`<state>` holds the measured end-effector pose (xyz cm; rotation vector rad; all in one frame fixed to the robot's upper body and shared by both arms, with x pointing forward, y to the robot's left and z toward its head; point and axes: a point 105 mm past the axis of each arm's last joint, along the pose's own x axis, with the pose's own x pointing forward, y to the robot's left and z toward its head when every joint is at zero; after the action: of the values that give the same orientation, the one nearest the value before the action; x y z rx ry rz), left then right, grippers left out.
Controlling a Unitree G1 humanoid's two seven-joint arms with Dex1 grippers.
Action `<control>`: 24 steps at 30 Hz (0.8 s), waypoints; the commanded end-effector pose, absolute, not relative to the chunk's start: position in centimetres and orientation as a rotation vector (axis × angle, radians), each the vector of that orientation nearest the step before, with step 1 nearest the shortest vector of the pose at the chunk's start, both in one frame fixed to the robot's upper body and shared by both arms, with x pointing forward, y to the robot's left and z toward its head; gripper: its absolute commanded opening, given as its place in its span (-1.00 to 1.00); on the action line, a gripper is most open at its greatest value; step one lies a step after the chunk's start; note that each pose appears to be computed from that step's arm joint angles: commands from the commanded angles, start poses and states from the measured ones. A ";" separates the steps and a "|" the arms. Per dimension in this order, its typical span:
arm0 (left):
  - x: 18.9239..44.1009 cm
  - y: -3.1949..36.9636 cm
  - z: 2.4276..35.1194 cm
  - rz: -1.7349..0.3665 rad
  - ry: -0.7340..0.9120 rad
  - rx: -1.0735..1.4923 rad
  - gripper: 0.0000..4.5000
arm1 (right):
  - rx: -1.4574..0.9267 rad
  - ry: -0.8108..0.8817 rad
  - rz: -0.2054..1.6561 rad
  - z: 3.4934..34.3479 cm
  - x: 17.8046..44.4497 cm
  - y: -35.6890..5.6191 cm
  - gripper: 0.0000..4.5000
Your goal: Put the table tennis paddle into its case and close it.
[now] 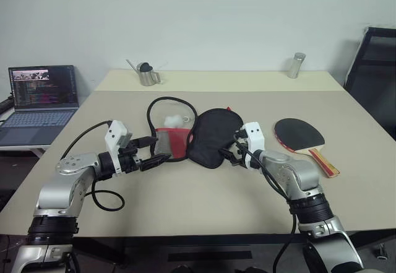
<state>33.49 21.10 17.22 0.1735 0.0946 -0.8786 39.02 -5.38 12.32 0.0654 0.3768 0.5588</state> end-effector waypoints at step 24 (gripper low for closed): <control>33.0 19.5 20.8 -0.936 -0.007 0.267 0.91 | 0.114 0.342 0.617 13.3 39.5 -2.3 -0.98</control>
<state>33.31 19.92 18.80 0.2143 0.0520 -0.9114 39.31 -2.10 11.62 0.0931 0.3905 0.6117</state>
